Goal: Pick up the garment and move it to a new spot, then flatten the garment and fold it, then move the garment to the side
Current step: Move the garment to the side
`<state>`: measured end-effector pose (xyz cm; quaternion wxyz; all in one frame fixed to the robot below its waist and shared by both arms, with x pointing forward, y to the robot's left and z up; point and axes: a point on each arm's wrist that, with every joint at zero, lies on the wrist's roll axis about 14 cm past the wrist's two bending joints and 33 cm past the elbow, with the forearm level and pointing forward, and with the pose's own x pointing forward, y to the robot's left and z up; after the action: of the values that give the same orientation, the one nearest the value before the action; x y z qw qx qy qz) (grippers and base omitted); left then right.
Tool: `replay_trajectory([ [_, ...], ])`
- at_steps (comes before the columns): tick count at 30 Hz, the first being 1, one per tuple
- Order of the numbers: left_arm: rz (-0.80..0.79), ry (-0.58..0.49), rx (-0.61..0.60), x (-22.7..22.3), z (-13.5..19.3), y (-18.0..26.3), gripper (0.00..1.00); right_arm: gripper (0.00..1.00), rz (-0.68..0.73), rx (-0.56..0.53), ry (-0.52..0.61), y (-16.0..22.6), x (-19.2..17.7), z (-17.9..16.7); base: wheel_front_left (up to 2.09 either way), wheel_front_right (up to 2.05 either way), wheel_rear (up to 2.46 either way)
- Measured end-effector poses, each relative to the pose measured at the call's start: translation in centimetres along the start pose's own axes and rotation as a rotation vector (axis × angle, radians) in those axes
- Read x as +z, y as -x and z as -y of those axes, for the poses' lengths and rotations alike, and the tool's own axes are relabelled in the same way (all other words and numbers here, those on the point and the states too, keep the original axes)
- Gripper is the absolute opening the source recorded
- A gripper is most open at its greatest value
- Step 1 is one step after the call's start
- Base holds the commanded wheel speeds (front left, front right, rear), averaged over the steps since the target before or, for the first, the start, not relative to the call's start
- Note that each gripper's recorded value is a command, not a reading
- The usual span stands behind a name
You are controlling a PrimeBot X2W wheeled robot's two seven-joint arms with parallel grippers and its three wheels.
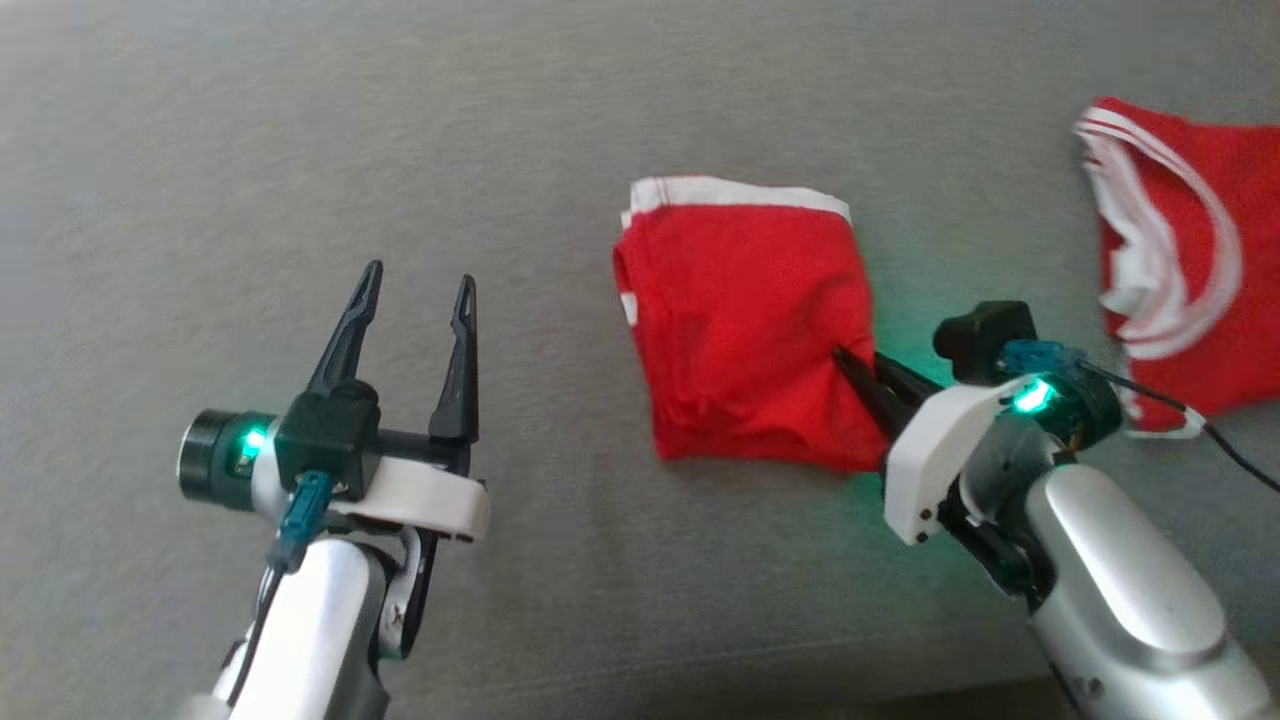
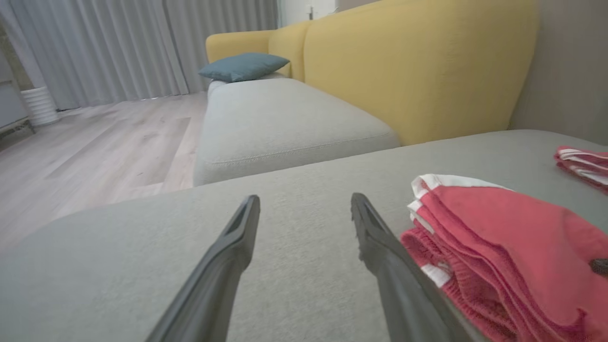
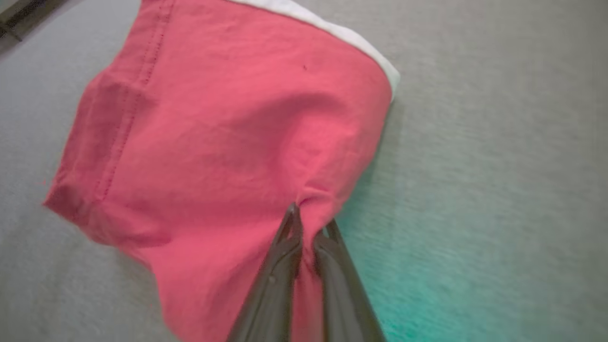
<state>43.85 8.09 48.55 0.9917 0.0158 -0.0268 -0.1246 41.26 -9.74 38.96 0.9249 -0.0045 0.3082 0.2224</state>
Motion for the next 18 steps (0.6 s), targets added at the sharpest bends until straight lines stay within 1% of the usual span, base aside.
replay_trajectory([
  [2, 0.011, 0.007, -0.043, 0.2, 1.4, -0.7, 1.0, 0.0, -0.018, -0.044, -0.02, 1.3, -0.9, 1.5, 0.0, 0.0, 0.0],
  [3, 0.021, 0.014, -0.087, 0.3, 2.8, -1.3, 1.0, 0.0, -0.025, -0.085, -0.035, 2.5, -1.6, 2.8, 0.0, 0.0, 0.0],
  [10, 0.024, 0.039, -0.252, 0.2, 8.1, -3.0, 1.0, 0.0, -0.022, -0.234, -0.052, 6.2, -2.7, 7.8, 0.0, 0.0, 0.0],
  [12, 0.037, 0.051, -0.278, 0.4, 9.0, -3.7, 1.0, 0.0, -0.014, -0.284, -0.033, 7.0, -2.3, 9.9, 0.0, 0.0, 0.0],
  [18, 0.032, 0.071, -0.322, -0.5, 10.5, -5.0, 1.0, 0.0, 0.036, -0.477, 0.059, 9.9, 1.5, 18.2, 0.0, 0.0, 0.0],
])
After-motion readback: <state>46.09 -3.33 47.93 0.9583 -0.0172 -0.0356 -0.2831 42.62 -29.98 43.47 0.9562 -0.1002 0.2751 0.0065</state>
